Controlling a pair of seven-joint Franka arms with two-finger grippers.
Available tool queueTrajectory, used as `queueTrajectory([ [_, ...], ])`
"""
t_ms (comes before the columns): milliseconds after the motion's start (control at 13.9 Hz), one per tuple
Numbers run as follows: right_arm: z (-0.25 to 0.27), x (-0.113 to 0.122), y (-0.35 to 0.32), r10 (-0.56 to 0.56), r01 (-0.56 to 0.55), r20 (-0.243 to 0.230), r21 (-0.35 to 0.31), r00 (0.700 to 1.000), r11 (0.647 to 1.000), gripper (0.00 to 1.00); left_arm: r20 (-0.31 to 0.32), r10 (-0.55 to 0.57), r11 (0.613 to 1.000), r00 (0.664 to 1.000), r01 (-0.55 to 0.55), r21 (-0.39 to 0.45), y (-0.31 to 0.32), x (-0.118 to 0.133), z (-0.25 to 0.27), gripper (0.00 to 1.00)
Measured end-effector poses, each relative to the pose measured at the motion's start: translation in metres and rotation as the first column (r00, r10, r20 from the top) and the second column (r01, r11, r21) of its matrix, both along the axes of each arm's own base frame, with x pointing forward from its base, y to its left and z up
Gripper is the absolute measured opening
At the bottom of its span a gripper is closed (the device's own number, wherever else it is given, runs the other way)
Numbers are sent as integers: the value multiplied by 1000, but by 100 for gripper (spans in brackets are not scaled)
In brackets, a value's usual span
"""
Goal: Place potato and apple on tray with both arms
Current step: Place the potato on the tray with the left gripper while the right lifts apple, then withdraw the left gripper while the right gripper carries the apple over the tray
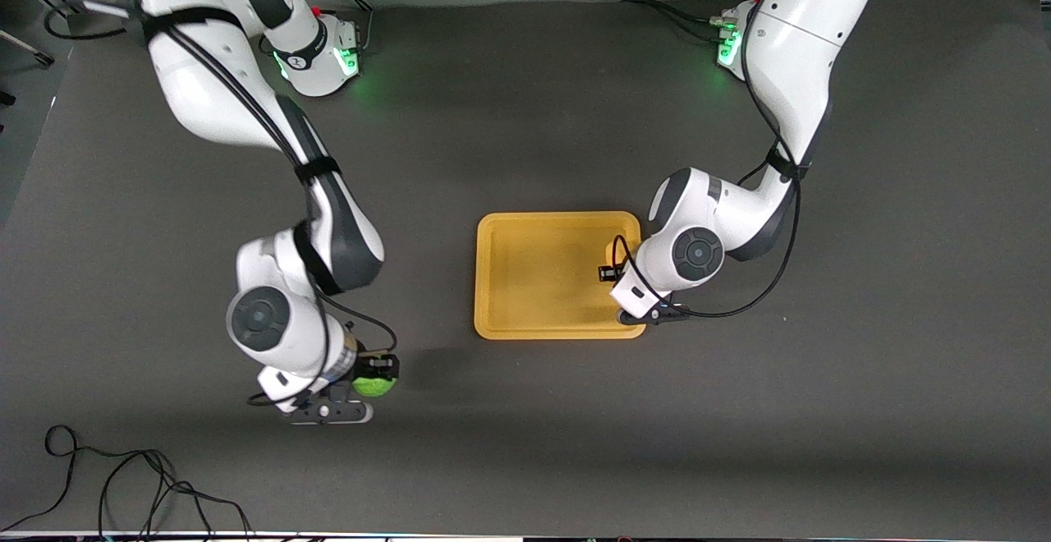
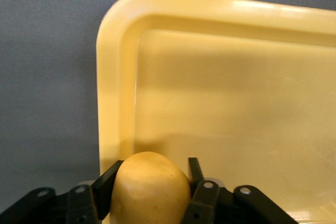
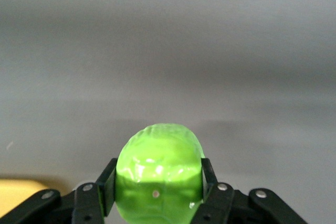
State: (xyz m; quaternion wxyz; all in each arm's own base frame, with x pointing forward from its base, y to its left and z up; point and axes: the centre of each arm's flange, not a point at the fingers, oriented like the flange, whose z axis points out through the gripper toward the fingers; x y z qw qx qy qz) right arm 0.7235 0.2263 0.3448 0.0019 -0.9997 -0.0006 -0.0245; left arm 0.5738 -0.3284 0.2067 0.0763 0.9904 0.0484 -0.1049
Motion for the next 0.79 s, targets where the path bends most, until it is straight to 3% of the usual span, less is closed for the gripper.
queueTrajectory([
  [288, 121, -42, -11, -1, 1, -25, -3, 1000, 1000, 65, 27, -5, 1000, 1000, 5, -8, -4, 8, 12, 99],
  [504, 152, -82, -18, 3, -3, -37, -2, 999, 1000, 65, 21, 2, 1000, 1000, -2, -4, 8, 22, 52, 100],
  [791, 146, -115, 1, -18, 17, -70, -10, 997, 1000, 65, 33, 18, 1000, 999, -18, 2, 98, 39, 187, 100],
])
